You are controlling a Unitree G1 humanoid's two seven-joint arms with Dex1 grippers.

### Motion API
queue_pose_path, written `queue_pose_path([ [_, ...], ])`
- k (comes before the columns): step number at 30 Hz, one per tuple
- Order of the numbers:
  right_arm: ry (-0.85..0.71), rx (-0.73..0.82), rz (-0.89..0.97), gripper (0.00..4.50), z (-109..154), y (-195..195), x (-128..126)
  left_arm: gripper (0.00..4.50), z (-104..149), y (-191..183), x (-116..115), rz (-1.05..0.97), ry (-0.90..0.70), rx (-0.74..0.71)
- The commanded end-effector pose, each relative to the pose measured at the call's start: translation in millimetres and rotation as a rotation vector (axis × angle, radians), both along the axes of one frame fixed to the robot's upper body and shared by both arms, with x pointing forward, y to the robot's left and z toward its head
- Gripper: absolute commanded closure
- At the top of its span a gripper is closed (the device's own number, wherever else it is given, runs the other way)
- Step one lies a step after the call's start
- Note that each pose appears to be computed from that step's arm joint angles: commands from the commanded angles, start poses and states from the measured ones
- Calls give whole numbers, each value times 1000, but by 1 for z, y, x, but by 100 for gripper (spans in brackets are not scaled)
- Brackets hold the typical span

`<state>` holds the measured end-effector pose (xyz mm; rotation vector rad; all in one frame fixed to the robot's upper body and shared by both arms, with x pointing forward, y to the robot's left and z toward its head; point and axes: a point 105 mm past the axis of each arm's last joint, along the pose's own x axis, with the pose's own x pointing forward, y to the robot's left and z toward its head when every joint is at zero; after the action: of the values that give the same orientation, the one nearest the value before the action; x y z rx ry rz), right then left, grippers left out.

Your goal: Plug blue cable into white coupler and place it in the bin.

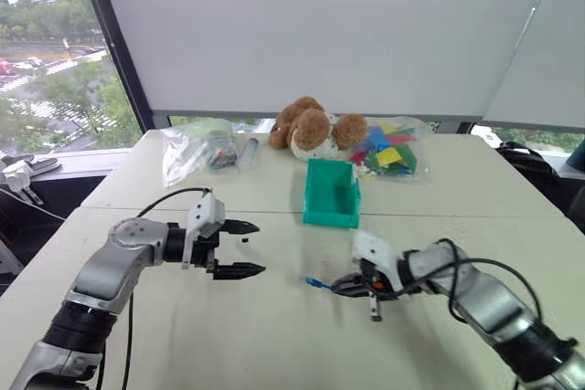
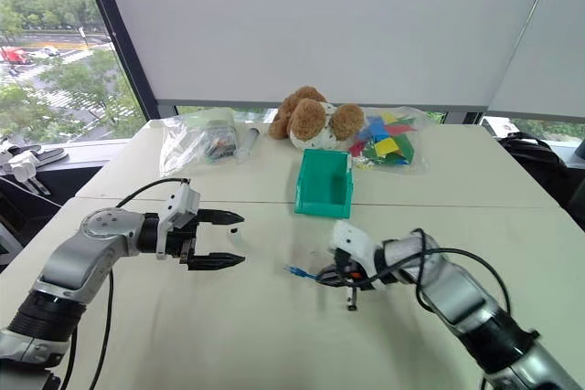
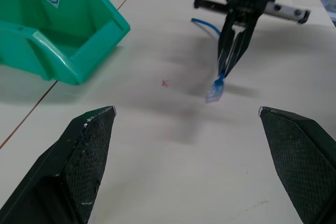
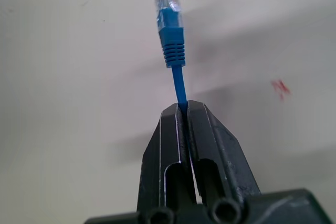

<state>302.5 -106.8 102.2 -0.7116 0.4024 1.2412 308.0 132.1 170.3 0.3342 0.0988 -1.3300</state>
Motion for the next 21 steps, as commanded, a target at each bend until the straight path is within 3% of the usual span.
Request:
queue_pose_path([
  [1,-52,-78,14,443,-8,-1,14,0,6,-3,-6,-25,-38,18],
  [4,-24,-73,28,443,-10,1,16,0,-1,-4,-9,-37,-33,42],
  [6,-16,-65,38,388,-9,3,15,0,-10,-8,-11,-59,-24,58],
  [14,-82,-26,32,6,24,0,7,0,-33,-36,2,-169,6,62],
  [21,-102,47,-28,6,56,-11,-21,0,-57,-58,24,-239,37,103],
])
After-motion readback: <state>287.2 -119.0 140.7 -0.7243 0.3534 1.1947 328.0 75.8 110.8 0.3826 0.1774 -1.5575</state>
